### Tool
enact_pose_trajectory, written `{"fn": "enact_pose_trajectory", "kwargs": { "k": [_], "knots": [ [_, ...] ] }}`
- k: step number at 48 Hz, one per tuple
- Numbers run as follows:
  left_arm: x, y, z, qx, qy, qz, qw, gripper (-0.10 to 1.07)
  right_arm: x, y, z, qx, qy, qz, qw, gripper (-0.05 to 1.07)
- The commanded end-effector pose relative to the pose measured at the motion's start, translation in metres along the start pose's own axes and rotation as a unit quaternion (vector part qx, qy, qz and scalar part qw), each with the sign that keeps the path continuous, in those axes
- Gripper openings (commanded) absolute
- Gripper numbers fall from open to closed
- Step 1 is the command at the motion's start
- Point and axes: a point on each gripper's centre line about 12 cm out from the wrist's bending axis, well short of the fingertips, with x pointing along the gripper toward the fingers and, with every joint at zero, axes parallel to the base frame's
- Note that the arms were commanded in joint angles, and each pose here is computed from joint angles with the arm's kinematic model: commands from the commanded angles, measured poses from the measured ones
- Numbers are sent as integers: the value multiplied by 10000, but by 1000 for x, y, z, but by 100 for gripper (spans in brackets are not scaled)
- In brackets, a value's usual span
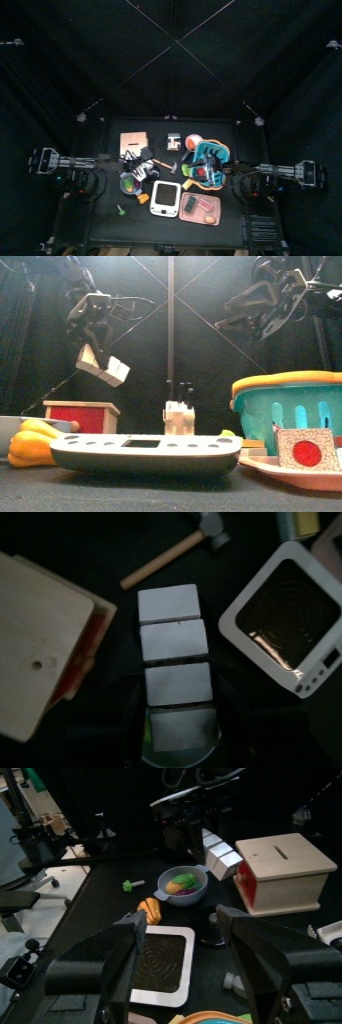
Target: Place white sushi roll on stove
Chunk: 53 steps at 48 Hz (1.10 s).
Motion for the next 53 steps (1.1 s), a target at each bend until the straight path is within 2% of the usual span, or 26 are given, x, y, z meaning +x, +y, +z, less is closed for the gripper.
{"fn": "enact_pose_trajectory", "kwargs": {
  "k": [1, 5, 11, 18, 24, 28, 40, 46, 53],
  "knots": [
    [-12, -25, 17, -70, -308, 92, 9995, 52, -1, 0, 7, -4, -123, -9, 9999, 91],
    [-12, -45, 20, -347, -502, 125, 9981, 52, -2, -1, 5, 55, -101, -37, 9999, 91],
    [-5, -63, 17, -775, -622, 199, 9948, 52, -4, -2, -1, 301, -97, -132, 9994, 91],
    [16, -84, 5, -1322, -578, 334, 9890, 52, -9, -6, -9, 733, -116, -340, 9967, 91],
    [33, -104, -1, -1780, -492, 388, 9820, 52, -12, -5, -6, 814, -235, -346, 9958, 91],
    [40, -116, 2, -1913, -471, 383, 9797, 52, -13, -2, -5, 841, -283, -296, 9956, 91],
    [64, -153, -2, -2270, -155, 336, 9732, 53, -15, 0, -15, 955, -196, -271, 9949, 91],
    [77, -158, -7, -2497, -75, 610, 9664, 54, -18, 4, -24, 1084, -153, -217, 9938, 91],
    [80, -157, -9, -2704, -124, 932, 9582, 54, -20, 8, -29, 1166, -151, -165, 9929, 91]
  ]
}}
